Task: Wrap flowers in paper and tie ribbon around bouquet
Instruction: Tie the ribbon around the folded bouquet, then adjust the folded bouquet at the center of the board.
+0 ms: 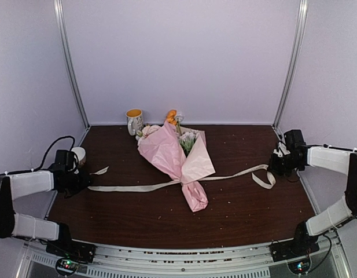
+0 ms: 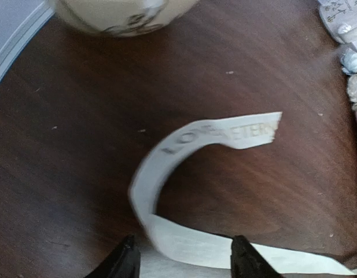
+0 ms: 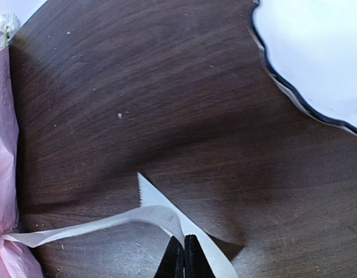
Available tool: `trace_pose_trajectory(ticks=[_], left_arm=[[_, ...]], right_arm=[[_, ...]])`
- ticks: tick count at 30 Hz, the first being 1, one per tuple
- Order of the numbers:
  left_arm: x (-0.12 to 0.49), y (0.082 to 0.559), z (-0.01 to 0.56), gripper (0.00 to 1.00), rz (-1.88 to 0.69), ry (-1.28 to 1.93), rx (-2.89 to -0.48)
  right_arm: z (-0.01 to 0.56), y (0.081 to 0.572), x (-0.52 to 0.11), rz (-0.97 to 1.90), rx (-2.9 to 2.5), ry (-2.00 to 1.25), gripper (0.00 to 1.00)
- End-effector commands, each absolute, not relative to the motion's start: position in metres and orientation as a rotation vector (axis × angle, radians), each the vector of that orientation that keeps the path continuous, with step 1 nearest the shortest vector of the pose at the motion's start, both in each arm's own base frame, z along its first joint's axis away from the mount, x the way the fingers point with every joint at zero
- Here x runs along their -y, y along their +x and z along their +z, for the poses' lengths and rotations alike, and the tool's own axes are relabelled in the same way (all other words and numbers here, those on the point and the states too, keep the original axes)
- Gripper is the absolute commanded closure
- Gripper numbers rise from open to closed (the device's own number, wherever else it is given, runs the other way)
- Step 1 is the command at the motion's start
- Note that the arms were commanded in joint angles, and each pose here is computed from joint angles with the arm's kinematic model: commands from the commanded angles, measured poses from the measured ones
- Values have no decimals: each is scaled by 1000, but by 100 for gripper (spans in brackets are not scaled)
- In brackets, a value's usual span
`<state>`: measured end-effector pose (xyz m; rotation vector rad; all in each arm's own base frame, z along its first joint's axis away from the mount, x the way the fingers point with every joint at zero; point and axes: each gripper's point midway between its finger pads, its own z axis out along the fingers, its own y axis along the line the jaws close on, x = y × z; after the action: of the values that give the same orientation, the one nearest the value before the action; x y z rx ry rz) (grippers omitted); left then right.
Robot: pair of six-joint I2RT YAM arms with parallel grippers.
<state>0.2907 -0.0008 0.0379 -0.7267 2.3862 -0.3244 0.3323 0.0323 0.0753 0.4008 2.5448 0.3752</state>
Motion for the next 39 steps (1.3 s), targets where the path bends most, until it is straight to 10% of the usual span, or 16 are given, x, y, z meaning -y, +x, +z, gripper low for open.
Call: trace_pose_trajectory(ticks=[1, 7, 14, 23, 36, 39], left_arm=[[23, 312, 91, 34, -61, -442, -2361], [42, 306, 171, 17, 128, -278, -2152], [268, 336, 220, 31, -170, 558, -2045], [480, 315, 202, 5, -262, 1281, -1872], [493, 325, 145, 3, 321, 1340, -1754], [482, 334, 156, 16, 414, 1248, -1748]], right_arm=[[95, 352, -54, 327, -2516, 308, 100], [103, 356, -79, 338, -2528, 222, 100], [107, 358, -111, 392, -2537, 140, 100], [92, 358, -161, 513, -2589, 40, 100], [78, 350, -170, 524, -2623, 1, 100], [80, 350, -172, 535, -2616, 5, 100]])
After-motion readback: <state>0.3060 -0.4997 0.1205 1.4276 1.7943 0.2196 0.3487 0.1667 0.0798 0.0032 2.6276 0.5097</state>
